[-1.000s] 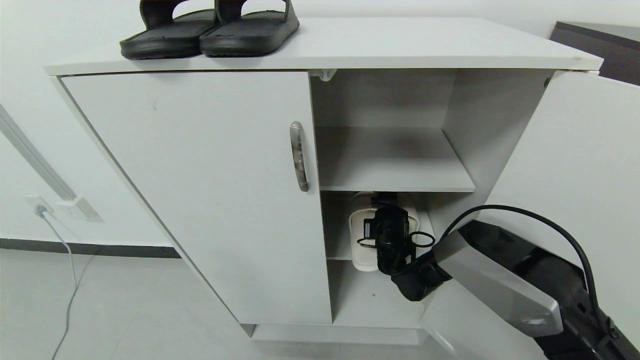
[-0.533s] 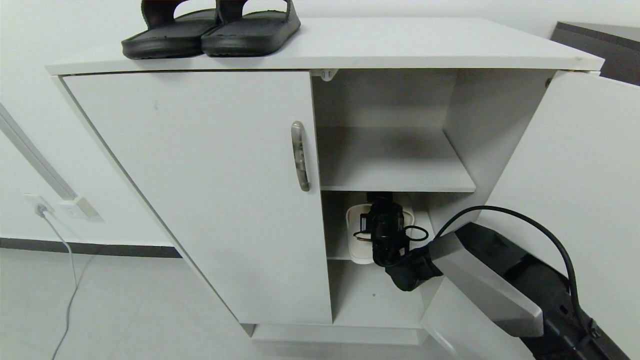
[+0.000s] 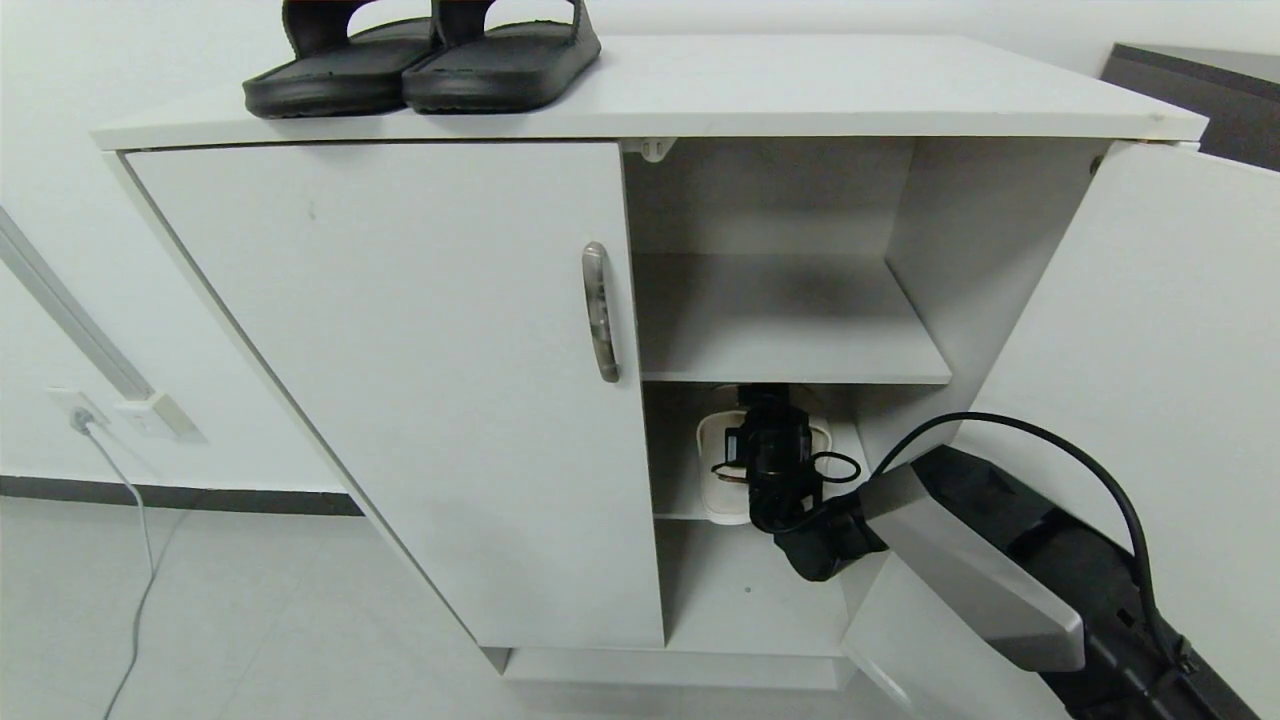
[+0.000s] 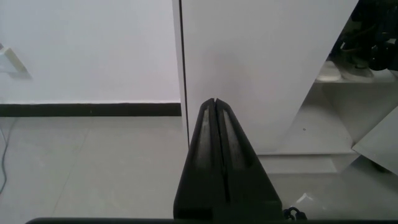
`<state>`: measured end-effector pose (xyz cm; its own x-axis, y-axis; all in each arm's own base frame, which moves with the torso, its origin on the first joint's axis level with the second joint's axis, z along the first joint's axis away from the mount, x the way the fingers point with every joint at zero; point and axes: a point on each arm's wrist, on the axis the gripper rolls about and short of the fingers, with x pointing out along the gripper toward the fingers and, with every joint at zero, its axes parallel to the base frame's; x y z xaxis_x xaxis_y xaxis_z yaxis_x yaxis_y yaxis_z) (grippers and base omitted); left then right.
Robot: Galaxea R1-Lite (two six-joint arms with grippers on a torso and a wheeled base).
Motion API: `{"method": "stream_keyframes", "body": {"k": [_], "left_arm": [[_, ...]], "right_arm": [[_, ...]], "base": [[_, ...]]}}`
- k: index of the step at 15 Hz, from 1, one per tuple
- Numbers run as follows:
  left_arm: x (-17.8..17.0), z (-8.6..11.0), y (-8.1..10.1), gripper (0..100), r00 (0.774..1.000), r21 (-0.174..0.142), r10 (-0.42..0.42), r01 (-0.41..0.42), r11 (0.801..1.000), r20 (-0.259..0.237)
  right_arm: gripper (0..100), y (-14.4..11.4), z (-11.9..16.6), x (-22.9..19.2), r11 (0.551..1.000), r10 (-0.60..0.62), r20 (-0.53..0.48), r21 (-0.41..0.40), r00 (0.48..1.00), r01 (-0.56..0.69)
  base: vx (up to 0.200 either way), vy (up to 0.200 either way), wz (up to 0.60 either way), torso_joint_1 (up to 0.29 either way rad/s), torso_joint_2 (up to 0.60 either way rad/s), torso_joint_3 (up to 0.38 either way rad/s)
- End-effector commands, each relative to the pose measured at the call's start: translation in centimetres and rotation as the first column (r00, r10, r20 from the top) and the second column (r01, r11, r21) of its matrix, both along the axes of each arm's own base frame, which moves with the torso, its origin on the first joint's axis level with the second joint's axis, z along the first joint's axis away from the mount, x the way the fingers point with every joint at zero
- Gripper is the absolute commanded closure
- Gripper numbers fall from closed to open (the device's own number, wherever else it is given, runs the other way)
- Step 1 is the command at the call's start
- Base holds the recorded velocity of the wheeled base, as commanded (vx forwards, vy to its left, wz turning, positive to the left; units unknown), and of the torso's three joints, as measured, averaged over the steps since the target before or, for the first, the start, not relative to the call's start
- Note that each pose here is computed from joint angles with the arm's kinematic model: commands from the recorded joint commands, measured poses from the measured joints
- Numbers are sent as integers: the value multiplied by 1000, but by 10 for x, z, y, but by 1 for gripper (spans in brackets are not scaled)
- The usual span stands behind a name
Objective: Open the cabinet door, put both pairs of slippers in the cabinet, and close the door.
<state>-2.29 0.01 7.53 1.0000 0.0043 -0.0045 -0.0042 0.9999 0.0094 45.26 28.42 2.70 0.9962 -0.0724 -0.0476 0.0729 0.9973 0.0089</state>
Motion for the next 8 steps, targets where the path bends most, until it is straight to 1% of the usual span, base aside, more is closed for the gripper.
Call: {"method": "stream_keyframes", "body": {"k": [1, 3, 5, 8], "left_arm": [[0, 0, 0, 100, 1000, 0, 0, 0, 1000, -2], [0, 0, 0, 100, 1000, 0, 0, 0, 1000, -2], [0, 0, 0, 100, 1000, 0, 0, 0, 1000, -2], [0, 0, 0, 100, 1000, 1, 0, 0, 1000, -2]], "right_arm": [[0, -1, -1, -3, 1000, 1, -11, -7, 1000, -1], [0, 0, 1, -12, 1000, 12, -27, -19, 1000, -12], [0, 0, 9, -23, 1000, 19, -24, -18, 1000, -20], [0, -1, 23, -51, 999, 44, -18, -15, 999, -44]], "base": [[0, 0, 0, 0, 0, 0], [0, 0, 0, 0, 0, 0], [0, 0, 0, 0, 0, 0], [0, 0, 0, 0, 0, 0]]}}
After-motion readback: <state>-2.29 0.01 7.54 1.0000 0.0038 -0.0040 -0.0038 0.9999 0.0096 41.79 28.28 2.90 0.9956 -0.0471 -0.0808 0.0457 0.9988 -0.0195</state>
